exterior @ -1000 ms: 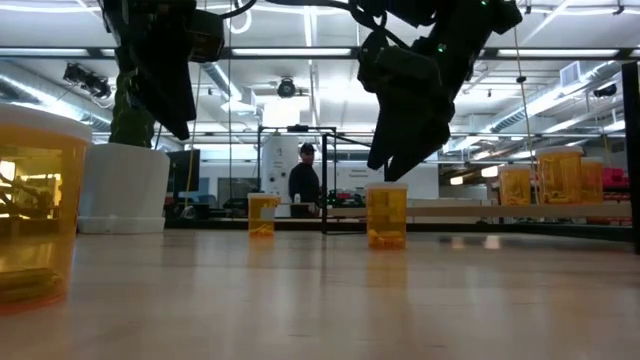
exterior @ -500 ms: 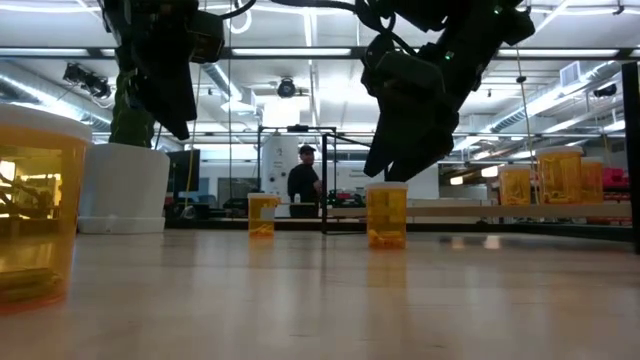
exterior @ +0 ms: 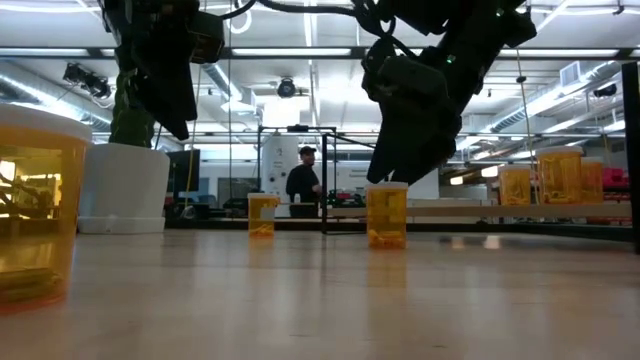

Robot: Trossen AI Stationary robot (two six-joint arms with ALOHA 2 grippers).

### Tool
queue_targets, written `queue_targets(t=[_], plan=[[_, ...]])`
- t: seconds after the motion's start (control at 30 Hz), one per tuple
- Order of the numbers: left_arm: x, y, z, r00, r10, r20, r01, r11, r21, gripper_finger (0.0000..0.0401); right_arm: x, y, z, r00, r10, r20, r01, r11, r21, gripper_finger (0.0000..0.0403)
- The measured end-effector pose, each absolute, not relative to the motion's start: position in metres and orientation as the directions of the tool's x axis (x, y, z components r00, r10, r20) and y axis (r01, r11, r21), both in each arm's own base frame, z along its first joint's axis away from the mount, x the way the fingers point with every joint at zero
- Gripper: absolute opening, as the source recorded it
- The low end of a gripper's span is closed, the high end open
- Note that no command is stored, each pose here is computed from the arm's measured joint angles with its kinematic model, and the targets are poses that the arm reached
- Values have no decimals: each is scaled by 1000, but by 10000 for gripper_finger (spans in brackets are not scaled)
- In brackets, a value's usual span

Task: Pick and place medicine bottles onto shelf by color
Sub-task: Put the orange pill bottle on the shelf aligned with the middle right orange pill bottle

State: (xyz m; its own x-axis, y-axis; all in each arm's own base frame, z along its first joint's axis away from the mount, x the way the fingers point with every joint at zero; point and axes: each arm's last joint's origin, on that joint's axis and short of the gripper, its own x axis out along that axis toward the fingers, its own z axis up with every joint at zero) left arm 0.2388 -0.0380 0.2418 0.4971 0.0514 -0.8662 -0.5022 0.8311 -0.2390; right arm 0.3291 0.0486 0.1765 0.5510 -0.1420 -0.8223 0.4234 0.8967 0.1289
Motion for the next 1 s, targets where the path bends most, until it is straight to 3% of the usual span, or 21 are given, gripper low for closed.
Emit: queue_targets(t=[0.43, 1.0], plan=[[239, -38, 242, 492, 49, -869, -501, 832, -237, 231, 332, 49, 171, 543, -155, -825, 462, 876, 140, 363], [238, -39, 242, 488, 15, -873, -470, 847, -248, 231, 330, 46, 170, 527, -168, -833, 505, 850, 148, 269]])
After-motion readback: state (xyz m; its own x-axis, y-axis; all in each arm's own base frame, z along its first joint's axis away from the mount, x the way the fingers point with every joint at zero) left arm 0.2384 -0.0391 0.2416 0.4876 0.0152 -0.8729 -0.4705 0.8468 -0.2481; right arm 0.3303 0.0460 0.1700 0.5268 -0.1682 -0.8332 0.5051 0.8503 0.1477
